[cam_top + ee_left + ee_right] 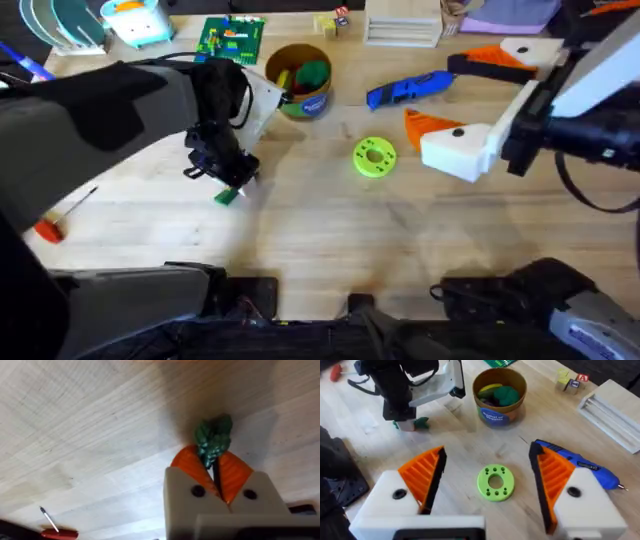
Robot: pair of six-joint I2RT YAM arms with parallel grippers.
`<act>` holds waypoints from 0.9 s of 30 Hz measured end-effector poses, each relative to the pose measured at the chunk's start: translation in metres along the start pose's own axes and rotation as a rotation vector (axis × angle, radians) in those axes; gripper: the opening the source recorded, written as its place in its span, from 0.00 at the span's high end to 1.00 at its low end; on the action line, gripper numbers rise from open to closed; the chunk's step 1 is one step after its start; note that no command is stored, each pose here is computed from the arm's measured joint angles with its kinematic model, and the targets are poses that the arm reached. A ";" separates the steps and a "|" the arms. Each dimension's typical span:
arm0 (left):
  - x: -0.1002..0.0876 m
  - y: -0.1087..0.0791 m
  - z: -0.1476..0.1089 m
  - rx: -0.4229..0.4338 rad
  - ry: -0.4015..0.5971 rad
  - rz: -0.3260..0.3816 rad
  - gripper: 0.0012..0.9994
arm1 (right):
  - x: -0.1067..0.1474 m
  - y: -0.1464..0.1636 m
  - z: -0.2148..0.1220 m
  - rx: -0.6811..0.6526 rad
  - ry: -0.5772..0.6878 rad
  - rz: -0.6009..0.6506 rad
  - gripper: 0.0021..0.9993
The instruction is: Pick up the gripper from the table and insert it into the empty holder that is missing its gripper. Then pick up a screw, insert it into the mounting hole, and use the screwdriver to tighten it. Finally, clean up the table by picking up the vegetable and placing it into the bucket.
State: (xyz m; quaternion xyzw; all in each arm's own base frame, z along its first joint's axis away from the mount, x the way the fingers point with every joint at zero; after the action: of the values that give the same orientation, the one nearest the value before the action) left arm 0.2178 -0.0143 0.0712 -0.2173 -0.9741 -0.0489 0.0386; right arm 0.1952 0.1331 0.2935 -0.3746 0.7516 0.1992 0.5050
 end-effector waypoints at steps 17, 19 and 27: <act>-0.101 0.042 -0.158 -0.118 -0.585 -0.075 0.99 | 0.000 0.000 0.000 0.000 0.000 0.000 0.01; -0.121 0.045 -0.186 -0.103 -0.734 -0.121 0.99 | 0.000 0.000 0.000 0.000 0.000 0.000 0.01; -0.148 0.038 -0.198 0.148 -0.861 -0.428 0.99 | 0.000 0.000 0.000 0.000 0.000 0.000 0.01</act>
State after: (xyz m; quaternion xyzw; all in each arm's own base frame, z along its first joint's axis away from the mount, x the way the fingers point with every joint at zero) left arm 0.3784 -0.0647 0.2567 -0.0091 -0.9253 0.1082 -0.3633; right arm 0.1952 0.1331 0.2935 -0.3746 0.7516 0.1992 0.5050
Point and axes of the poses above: each hand's point on the last joint's axis, 136 mm out from that joint toward the fingers, its own z axis out along the fingers, its own y axis along the line the jaws close on, x = y × z, the point moved 4 cm from there along -z, back along the fingers, and after that the axes turned 6 degrees about -z, right-handed, at the moved point
